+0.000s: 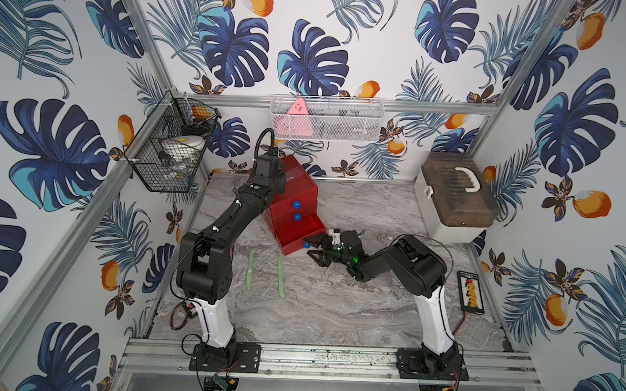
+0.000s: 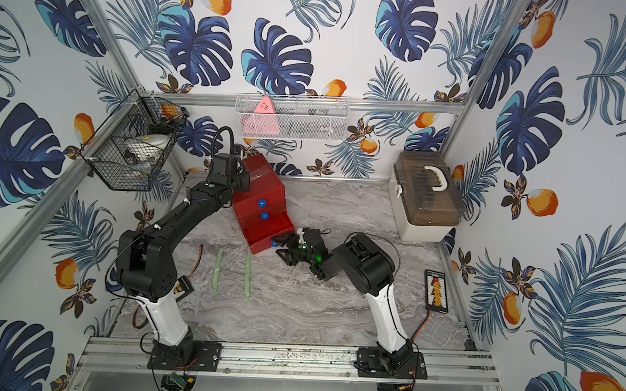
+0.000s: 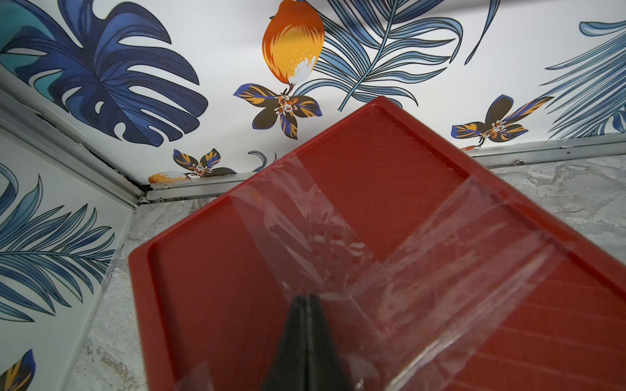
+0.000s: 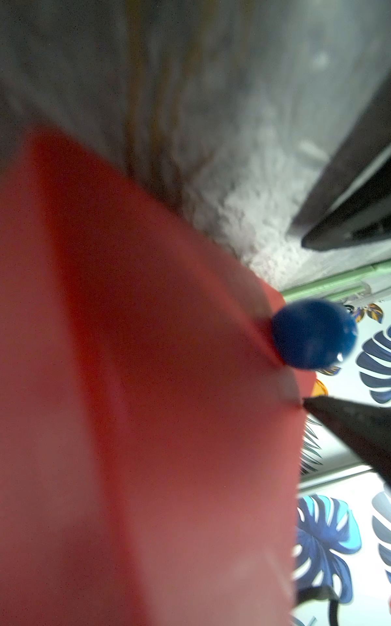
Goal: Place the fruit knives into the drawer by color
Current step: Open the drawer in the storage box, then pick up the fruit knife from the center of the board.
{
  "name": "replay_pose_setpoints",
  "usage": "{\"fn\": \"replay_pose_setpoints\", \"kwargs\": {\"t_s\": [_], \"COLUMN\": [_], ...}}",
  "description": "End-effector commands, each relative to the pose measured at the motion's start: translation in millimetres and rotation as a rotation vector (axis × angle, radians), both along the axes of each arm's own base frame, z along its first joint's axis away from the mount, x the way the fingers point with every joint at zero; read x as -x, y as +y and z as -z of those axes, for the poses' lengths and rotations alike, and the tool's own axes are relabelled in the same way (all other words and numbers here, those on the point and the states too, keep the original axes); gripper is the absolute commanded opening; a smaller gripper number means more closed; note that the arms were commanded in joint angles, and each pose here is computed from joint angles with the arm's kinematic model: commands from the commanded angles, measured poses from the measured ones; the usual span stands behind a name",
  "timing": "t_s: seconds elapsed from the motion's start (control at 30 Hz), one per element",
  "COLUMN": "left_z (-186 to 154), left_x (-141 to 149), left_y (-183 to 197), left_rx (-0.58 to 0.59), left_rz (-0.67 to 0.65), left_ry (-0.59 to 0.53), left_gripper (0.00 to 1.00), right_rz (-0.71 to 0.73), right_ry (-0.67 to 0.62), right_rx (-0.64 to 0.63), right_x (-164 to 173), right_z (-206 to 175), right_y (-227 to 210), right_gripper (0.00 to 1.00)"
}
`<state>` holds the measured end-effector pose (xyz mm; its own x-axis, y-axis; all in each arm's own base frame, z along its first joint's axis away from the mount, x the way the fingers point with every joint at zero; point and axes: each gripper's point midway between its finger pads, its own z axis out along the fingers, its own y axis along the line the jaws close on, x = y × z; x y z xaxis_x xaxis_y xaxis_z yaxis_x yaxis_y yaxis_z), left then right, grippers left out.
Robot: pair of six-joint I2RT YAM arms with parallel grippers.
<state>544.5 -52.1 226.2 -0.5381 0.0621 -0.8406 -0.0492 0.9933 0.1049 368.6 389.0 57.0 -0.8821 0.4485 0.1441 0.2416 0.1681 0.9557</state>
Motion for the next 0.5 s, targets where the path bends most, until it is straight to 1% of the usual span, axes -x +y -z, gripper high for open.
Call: {"fn": "replay_pose_setpoints", "kwargs": {"t_s": [0.0, 0.03, 0.07, 0.1, 0.13, 0.17, 0.2, 0.23, 0.33, 0.47], "left_z": [78.8, 74.5, 69.0, 63.7, 57.2, 50.8, 44.0, 35.4, 8.6, -20.0], "left_x": [67.4, 66.0, 64.1, 63.5, 63.0, 63.5, 64.2, 65.4, 73.8, 96.6], "left_y": [1.0, -1.0, -2.1, -3.0, -3.9, -4.9, -5.9, -5.7, -2.8, 6.3], "left_rx": [-0.003, 0.009, 0.020, 0.028, 0.035, 0.038, 0.040, 0.042, 0.051, 0.036], "left_rz": [0.020, 0.019, 0.016, 0.012, 0.005, 0.003, 0.002, -0.002, -0.014, -0.031], "left_ry": [0.426, 0.420, 0.411, 0.404, 0.396, 0.388, 0.376, 0.359, 0.310, 0.274], "left_gripper": [0.33, 0.46, 0.60, 0.69, 0.79, 0.93, 0.99, 0.99, 0.99, 0.99], "right_rz": [0.010, 0.011, 0.013, 0.014, 0.017, 0.018, 0.020, 0.018, 0.004, -0.039], "right_ry": [0.024, 0.021, 0.017, 0.015, 0.012, 0.009, 0.012, -0.003, -0.026, -0.077], "right_rx": [0.001, 0.000, 0.001, 0.005, 0.007, 0.008, 0.011, 0.003, 0.008, 0.041], "right_x": [3.2, 5.0, 7.3, 9.8, 12.7, 16.2, 19.3, 23.5, 34.7, 49.7], "right_z": [-3.9, -7.3, -10.7, -12.8, -16.0, -19.2, -18.3, -26.9, -35.2, -51.0], "right_y": [-3.9, -5.6, -7.9, -10.3, -13.4, -16.0, -18.8, -21.1, -28.9, -34.4], "right_gripper": [0.95, 0.99, 1.00, 1.00, 1.00, 1.00, 1.00, 1.00, 1.00, 1.00]}}
